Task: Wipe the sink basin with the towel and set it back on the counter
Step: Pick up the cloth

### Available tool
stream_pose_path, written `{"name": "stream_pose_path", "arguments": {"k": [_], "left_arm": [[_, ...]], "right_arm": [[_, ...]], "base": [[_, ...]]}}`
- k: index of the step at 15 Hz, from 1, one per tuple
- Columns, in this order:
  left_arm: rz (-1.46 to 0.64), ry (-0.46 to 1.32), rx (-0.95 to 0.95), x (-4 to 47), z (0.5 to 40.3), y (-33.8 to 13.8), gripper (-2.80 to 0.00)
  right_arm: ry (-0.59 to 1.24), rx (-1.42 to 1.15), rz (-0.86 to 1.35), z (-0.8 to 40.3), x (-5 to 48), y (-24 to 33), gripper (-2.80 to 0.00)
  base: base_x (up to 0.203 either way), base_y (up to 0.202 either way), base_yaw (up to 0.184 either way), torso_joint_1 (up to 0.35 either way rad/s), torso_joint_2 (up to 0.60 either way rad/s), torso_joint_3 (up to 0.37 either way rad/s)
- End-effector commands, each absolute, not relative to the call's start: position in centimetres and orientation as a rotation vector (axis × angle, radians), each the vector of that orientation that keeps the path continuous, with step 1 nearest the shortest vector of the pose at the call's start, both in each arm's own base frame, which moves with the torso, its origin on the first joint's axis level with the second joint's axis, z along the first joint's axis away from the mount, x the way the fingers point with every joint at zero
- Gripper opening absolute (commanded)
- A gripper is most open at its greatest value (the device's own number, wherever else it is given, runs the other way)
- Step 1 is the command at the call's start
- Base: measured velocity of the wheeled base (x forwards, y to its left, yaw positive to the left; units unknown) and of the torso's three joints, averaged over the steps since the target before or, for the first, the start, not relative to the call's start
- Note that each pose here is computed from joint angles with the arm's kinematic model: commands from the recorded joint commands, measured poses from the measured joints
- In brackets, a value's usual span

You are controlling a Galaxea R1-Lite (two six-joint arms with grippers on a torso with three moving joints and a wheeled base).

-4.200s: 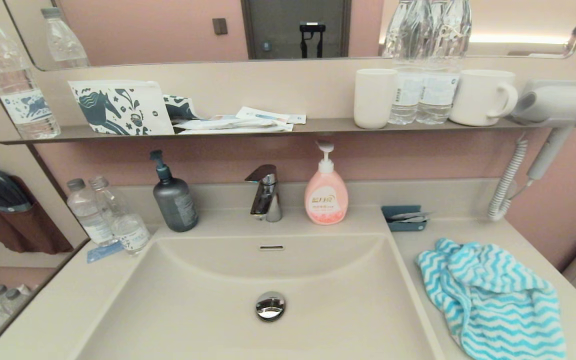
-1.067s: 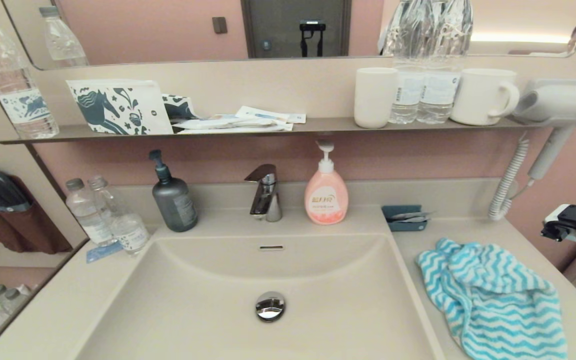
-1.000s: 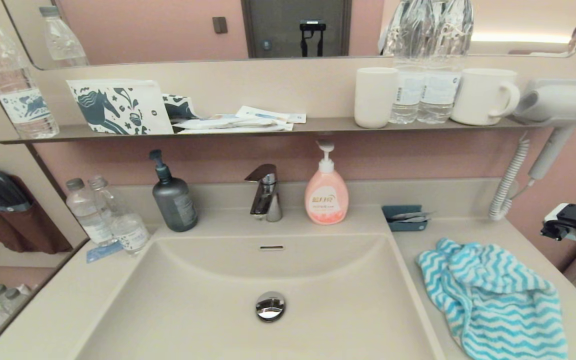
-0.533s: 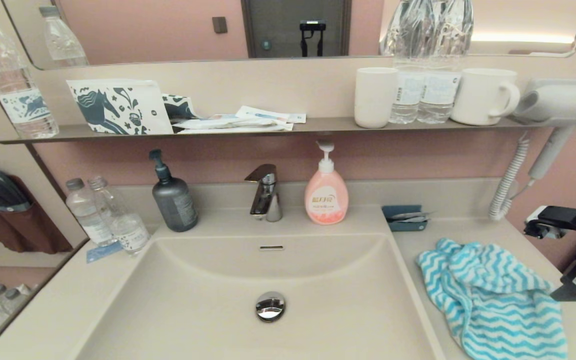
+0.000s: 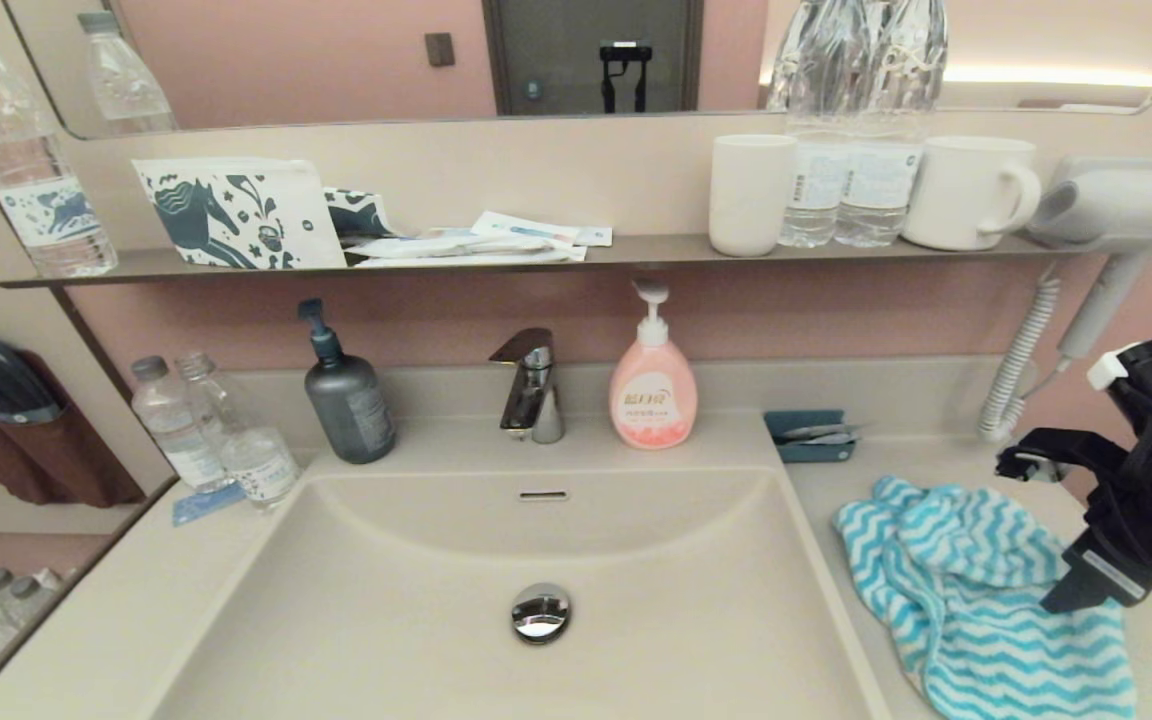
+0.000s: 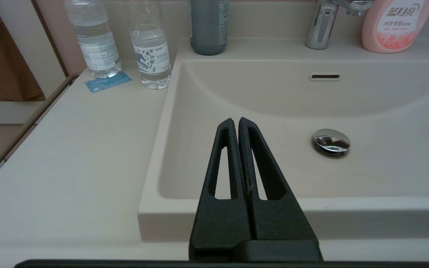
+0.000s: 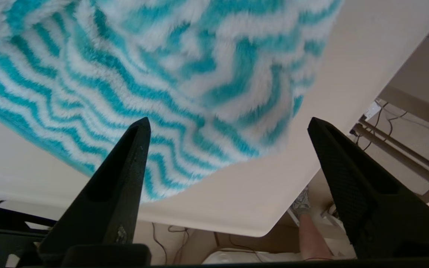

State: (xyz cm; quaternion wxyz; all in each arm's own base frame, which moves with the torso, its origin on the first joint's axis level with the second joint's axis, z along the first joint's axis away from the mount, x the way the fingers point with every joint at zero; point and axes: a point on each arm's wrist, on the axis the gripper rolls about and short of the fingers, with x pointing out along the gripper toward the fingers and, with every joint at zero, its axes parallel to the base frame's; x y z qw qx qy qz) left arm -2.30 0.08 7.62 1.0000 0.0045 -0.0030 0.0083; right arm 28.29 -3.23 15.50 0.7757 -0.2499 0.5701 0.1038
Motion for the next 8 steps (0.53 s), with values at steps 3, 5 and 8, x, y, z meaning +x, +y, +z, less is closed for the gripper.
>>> {"name": "stream_pose_path", "arguments": {"k": [3, 5, 8], "left_arm": [[0.018, -0.005, 0.009, -2.3, 7.6, 0.1, -2.8], [0.017, -0.005, 0.009, -2.3, 7.6, 0.1, -2.8], [0.018, -0.005, 0.009, -2.3, 7.6, 0.1, -2.8]], "right_arm": [[1.288, -0.564, 0.237, 13.8, 30.1, -3.6, 0.0], [1.32, -0.566, 0.248, 12.6, 30.9, -3.6, 0.0], [1.354, -0.561, 0.264, 11.2, 31.8, -3.6, 0.0]], "base": [[0.0, 0.0, 0.0, 0.0, 0.0, 0.0], [0.0, 0.0, 0.0, 0.0, 0.0, 0.0], [0.0, 0.0, 0.0, 0.0, 0.0, 0.0]]}}
